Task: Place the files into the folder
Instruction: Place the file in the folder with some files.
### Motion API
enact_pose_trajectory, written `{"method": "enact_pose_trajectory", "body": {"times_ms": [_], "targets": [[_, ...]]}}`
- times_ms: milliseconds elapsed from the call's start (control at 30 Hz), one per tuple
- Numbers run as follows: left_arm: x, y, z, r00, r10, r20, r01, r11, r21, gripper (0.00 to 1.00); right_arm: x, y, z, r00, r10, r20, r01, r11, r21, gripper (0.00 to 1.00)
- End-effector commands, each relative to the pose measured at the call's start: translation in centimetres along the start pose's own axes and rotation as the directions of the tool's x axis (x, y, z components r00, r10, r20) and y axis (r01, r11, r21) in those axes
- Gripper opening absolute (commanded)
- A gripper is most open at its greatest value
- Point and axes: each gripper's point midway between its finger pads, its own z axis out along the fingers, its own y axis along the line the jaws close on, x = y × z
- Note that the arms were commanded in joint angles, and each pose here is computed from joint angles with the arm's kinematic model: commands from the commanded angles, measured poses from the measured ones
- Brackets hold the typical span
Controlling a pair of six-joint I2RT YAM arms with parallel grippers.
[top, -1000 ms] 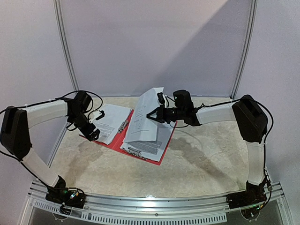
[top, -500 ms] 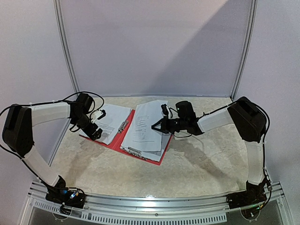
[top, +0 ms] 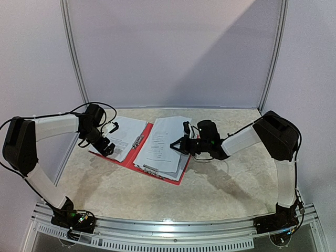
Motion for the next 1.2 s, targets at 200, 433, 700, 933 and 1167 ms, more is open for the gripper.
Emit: {"method": "enact_pose_trajectory", "body": {"times_ms": [200,433,700,933,1167], "targets": [[0.1,-0.1,0.1,1.0,-0.019,0.012,0.019,1.0,0.016,1.0,0.1,0.7,-0.9,0.999,0.002,0.038,-0.002,1.0,-0.006,0.0],[0.1,-0.1,0.1,1.0,-0.02,0.012,0.02,1.0,0.019,0.99,0.1,0.8,-1.4,0.999,0.004,0.049,-0.004,1.0,-0.004,0.0],[0.0,0.0,-0.1,1.0,-0.018,0.014,0.018,1.0,0.014,1.0,0.4,0.6,-1.6,0.999,0.01,0.042,-0.01,1.0,0.005,0.0],[-0.1,0.1,-0.1,1.0,-0.013,0.017,0.013,1.0,0.01,1.0,0.6,0.5,-1.6,0.999,0.017,0.034,-0.018,1.0,0.002,0.0],[-0.1,0.2,-0.1,1.0,-0.016,0.018,0.016,1.0,0.009,0.99,1.3,0.4,-1.5,1.0,0.026,0.017,-0.026,1.0,-0.003,0.04]]}}
